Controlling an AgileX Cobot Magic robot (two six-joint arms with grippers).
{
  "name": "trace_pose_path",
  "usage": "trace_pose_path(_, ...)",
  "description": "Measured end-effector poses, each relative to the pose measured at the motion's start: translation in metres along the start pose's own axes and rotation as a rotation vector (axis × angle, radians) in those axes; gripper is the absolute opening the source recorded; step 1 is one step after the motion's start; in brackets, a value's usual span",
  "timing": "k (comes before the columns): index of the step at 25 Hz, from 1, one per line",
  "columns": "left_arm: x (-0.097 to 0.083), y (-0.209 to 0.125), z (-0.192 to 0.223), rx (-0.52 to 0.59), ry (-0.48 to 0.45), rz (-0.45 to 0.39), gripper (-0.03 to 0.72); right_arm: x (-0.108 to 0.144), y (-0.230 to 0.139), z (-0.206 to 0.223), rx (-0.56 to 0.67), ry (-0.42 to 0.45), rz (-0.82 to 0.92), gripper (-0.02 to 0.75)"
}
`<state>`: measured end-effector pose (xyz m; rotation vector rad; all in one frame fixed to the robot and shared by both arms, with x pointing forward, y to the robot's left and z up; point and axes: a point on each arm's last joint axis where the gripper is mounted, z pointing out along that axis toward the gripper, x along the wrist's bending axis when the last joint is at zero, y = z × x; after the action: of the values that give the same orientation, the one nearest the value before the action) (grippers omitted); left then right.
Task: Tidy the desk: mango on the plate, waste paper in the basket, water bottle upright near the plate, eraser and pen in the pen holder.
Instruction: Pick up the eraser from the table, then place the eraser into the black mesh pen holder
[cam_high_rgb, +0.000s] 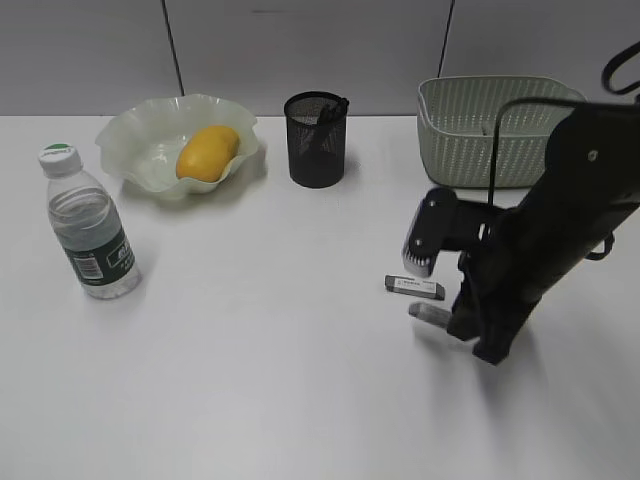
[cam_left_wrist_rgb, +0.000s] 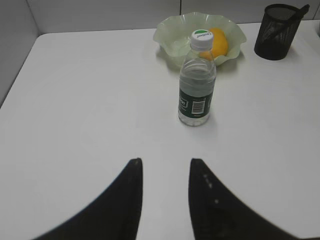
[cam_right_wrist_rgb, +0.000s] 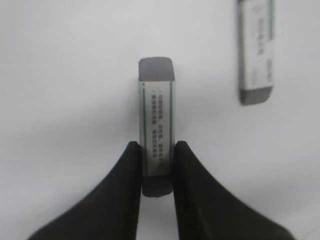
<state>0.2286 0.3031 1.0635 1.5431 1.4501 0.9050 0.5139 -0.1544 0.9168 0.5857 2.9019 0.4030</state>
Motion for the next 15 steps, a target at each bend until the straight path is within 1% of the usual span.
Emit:
trace_pose_path(2, 0.000, 0.000, 0.000, 0.000, 0.001, 0.001, 0.237, -0.002, 0.012, -0.022, -0.137, -0.054, 0.104, 0.159)
trace_pose_path(5, 0.000, 0.000, 0.000, 0.000, 0.001, 0.001, 0.237, -0.016, 0.029, -0.051, -0.373, -0.203, 0.293, 0.159)
trace_pose_path(7, 0.000, 0.000, 0.000, 0.000, 0.001, 0.001, 0.237, -0.028, 0.039, -0.063, -0.489, -0.295, 0.407, 0.159)
trace_pose_path(9, 0.000, 0.000, 0.000, 0.000, 0.001, 0.001, 0.237, -0.041, 0.051, -0.069, -0.548, -0.327, 0.459, 0.159)
trace_pose_path(13, 0.000, 0.000, 0.000, 0.000, 0.001, 0.001, 0.237, -0.070, 0.083, -0.066, -0.635, -0.340, 0.551, 0.159)
trace_pose_path(15, 0.000, 0.000, 0.000, 0.000, 0.001, 0.001, 0.237, -0.088, 0.100, -0.066, -0.694, -0.375, 0.591, 0.159)
